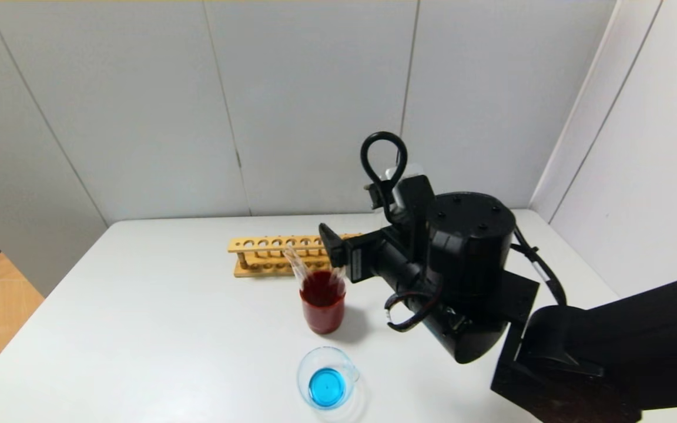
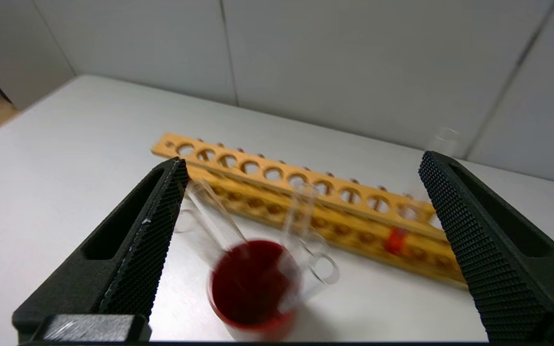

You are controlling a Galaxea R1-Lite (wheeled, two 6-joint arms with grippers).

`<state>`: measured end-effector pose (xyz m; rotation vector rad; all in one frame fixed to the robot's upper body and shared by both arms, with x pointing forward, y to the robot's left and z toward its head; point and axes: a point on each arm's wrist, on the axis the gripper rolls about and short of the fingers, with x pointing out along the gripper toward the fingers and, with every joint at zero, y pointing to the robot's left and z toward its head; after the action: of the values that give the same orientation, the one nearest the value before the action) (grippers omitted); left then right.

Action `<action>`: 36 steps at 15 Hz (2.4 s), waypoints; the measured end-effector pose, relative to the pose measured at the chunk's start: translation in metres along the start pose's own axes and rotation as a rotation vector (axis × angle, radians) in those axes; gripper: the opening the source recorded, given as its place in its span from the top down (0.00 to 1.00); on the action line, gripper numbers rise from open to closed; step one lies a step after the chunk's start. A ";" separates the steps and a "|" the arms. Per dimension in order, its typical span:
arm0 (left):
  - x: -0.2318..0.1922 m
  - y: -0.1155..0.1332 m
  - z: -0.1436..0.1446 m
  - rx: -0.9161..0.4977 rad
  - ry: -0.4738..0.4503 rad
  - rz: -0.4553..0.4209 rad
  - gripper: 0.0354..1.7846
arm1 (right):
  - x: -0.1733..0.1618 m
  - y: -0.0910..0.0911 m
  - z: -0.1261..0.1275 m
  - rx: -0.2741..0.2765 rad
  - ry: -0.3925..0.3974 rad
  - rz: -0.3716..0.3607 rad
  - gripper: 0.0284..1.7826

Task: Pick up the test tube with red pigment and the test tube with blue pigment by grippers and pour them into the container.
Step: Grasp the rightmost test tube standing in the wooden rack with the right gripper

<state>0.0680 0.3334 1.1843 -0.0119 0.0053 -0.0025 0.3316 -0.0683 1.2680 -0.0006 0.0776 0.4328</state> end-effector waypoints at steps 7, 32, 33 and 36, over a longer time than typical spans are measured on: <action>0.000 0.000 0.000 0.000 0.000 0.000 0.02 | -0.036 -0.067 -0.028 0.033 0.145 -0.162 0.02; 0.000 0.000 0.000 0.000 0.000 0.000 0.02 | 0.106 -0.124 -0.091 0.090 0.095 -0.118 0.02; 0.000 0.000 0.000 0.000 0.000 0.000 0.02 | 0.112 -0.126 -0.090 0.091 0.085 -0.113 0.02; 0.000 0.000 0.000 0.000 0.000 0.000 0.02 | 0.122 -0.127 -0.095 0.091 0.096 -0.107 0.02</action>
<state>0.0680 0.3334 1.1843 -0.0119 0.0049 -0.0029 0.4882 -0.1341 1.1618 0.0640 0.1906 0.3216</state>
